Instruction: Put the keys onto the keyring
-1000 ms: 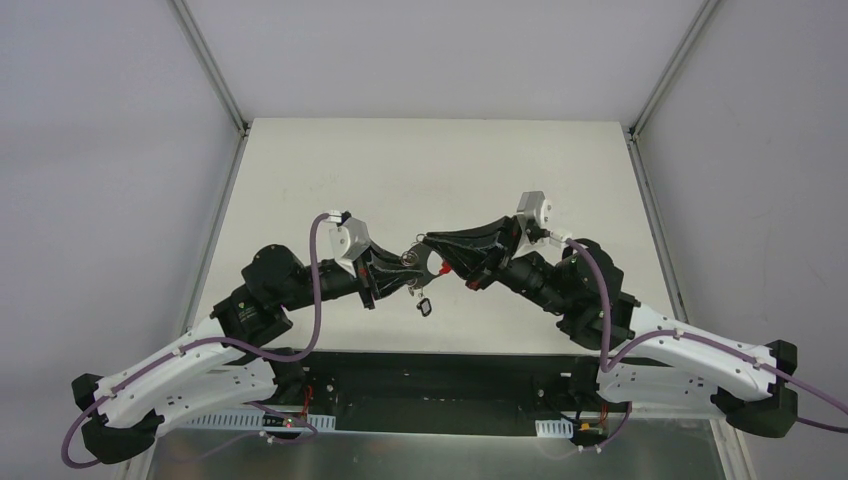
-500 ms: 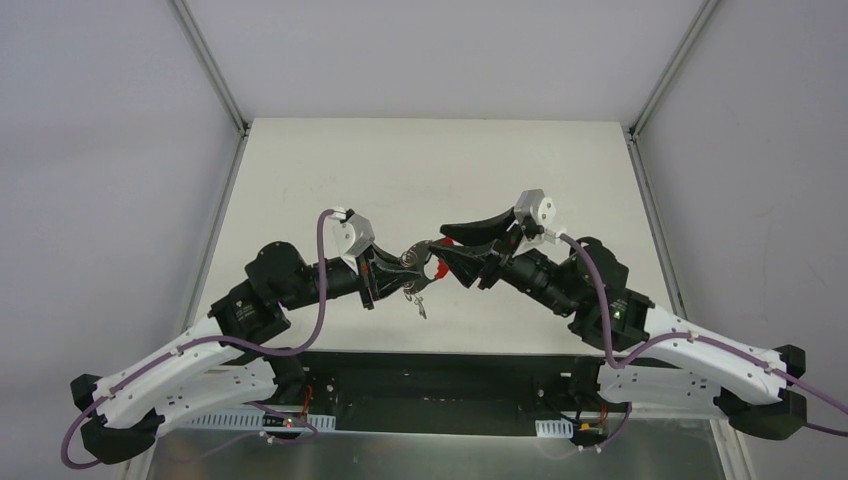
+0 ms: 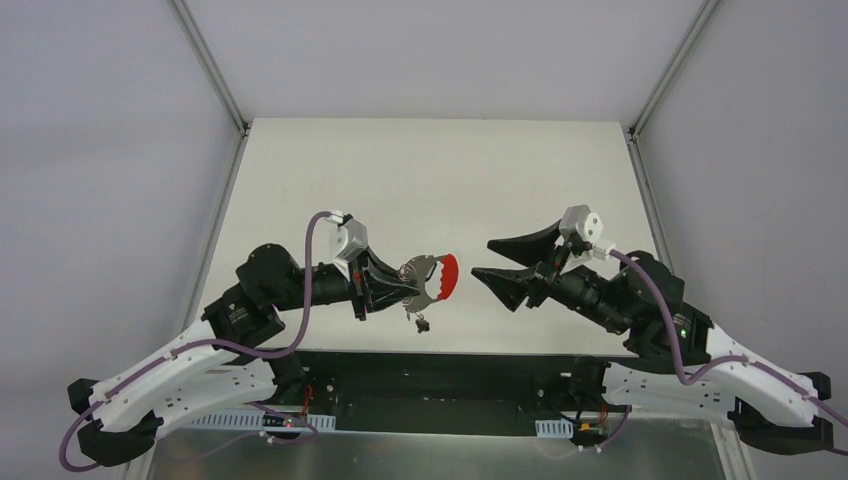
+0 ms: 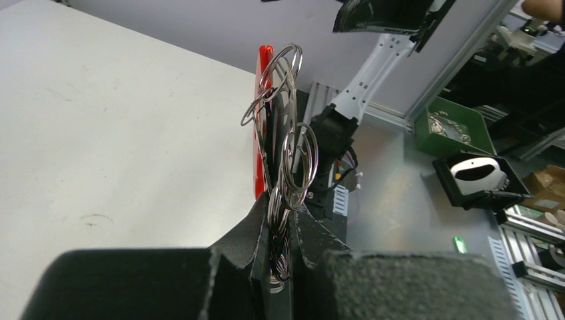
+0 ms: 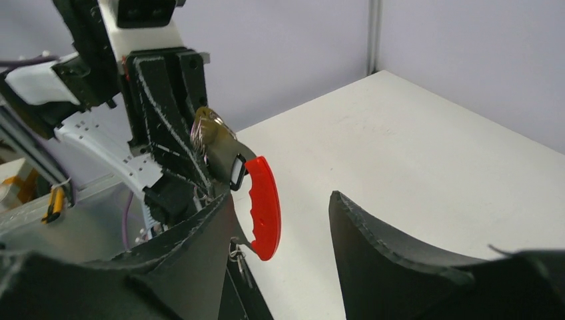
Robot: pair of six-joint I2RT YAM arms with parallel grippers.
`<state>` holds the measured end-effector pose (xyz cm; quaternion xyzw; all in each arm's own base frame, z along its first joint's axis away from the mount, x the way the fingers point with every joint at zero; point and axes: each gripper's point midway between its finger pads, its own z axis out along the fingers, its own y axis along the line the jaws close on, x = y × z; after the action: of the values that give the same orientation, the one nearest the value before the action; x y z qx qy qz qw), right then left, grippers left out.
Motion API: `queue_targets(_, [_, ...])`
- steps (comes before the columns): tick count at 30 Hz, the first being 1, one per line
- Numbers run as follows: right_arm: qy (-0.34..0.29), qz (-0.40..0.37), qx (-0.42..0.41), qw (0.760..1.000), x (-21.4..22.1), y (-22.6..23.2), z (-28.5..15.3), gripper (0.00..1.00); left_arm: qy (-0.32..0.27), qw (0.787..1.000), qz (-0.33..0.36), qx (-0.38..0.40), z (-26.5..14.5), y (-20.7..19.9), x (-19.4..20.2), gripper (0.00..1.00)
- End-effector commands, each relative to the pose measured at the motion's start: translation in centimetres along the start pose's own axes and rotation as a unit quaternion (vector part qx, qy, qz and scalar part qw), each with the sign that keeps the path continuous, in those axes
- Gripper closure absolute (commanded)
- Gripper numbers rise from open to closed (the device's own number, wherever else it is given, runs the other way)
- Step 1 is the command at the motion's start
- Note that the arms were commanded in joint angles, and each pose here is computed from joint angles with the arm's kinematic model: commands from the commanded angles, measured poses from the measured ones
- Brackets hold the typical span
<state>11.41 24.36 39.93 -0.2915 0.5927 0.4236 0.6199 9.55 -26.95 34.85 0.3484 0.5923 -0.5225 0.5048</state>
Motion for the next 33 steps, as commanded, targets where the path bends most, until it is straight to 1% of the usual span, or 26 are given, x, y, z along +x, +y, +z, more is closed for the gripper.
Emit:
queue_targets(1, [0.051,0.003,-0.069,0.996,1.0,2.5,-0.9,0.42,-0.057,0.996,0.001,0.075,-0.8,-3.8,-4.2,1.0])
queue_targets(5, [0.079,0.007,-0.133,0.988,1.9,4.8,-1.0,0.42,-0.064,0.991,-0.01,0.114,-1.2,-5.3,-4.7,1.0])
queue_targets(14, [0.093,0.021,-0.215,0.972,2.3,7.8,-1.1,0.42,-0.075,0.984,-0.027,0.157,-1.9,-7.0,-4.9,1.0])
queue_targets(19, [0.088,0.029,-0.236,0.967,2.1,8.7,-0.8,0.42,-0.082,0.981,-0.03,0.174,-2.2,-7.6,-5.2,1.0])
queue_targets(23, [0.075,0.04,-0.27,0.959,1.5,9.9,-0.6,0.43,-0.081,0.98,-0.034,0.177,-2.2,-7.6,-5.1,1.0])
queue_targets(29, [0.063,0.042,-0.289,0.954,0.7,10.7,0.0,0.45,-0.082,0.98,-0.035,0.178,-2.1,-7.6,-5.0,1.0])
queue_targets(32, [0.066,0.043,-0.295,0.952,0.8,11.0,0.4,0.47,-0.082,0.98,-0.034,0.178,-2.2,-7.6,-4.9,1.0])
queue_targets(33, [0.067,0.042,-0.298,0.951,0.7,11.1,0.5,0.49,-0.083,0.98,-0.033,0.178,-2.2,-7.6,-4.9,1.0])
